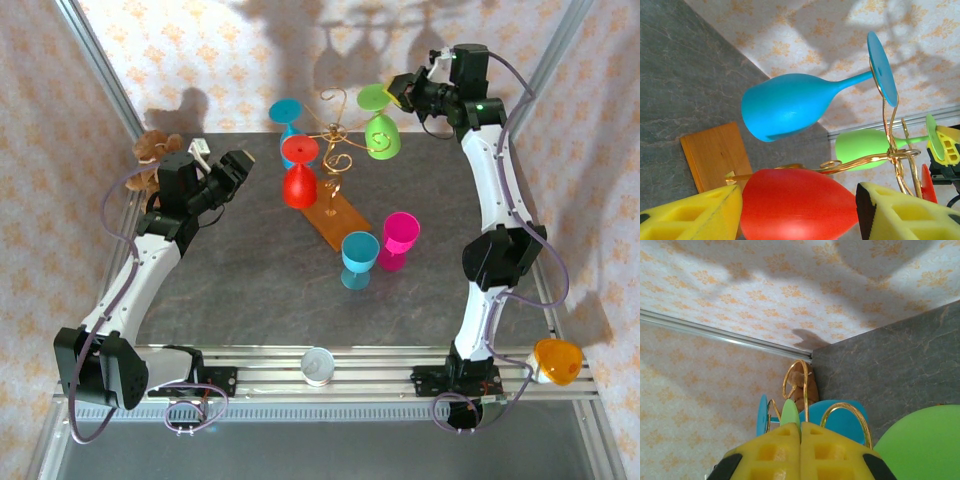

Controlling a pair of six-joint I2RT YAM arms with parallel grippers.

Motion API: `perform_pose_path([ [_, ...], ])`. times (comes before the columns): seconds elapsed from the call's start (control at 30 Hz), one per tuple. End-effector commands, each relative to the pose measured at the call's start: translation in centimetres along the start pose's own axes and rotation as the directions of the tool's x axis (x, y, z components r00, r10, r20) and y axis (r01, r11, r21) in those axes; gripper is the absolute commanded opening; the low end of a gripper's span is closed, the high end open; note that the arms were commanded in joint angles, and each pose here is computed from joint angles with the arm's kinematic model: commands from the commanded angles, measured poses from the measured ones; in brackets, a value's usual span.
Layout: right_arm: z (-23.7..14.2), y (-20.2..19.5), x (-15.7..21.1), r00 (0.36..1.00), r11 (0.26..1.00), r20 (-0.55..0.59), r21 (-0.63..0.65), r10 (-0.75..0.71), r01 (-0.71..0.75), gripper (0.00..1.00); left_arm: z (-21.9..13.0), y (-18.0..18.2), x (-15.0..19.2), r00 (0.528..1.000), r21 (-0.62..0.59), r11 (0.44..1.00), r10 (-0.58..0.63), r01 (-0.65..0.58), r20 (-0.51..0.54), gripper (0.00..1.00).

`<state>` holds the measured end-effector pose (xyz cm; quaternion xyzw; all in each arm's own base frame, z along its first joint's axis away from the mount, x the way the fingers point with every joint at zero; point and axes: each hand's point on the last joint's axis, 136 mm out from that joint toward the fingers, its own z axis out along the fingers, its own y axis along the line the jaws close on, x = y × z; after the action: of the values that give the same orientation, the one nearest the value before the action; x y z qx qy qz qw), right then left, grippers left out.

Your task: Take the wine glass off the wine glass rack

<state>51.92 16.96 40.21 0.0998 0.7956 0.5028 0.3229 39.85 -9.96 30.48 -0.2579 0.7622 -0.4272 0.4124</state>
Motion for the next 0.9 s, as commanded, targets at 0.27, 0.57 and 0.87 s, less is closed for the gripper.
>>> perform_pose_path([
  [0.27,-0.8,2.4,1.2,0.998,0.997,-0.028,-0.046,-0.061,0.060,0.00,-0.8,-0.9,-0.6,0.999,0.041,0.999,0.014,-0.015,0.031,0.62],
  [0.57,0.0,2.9,2.2,0.996,0.996,-0.053,-0.052,-0.074,0.071,0.00,-1.1,-0.8,-0.5,0.999,0.042,0.999,0.014,-0.016,0.035,0.62],
  [0.87,1.1,4.0,2.4,0.995,0.994,-0.057,-0.070,-0.085,0.081,0.00,-1.1,-1.0,-0.5,0.999,0.053,0.998,0.014,-0.016,0.037,0.62],
])
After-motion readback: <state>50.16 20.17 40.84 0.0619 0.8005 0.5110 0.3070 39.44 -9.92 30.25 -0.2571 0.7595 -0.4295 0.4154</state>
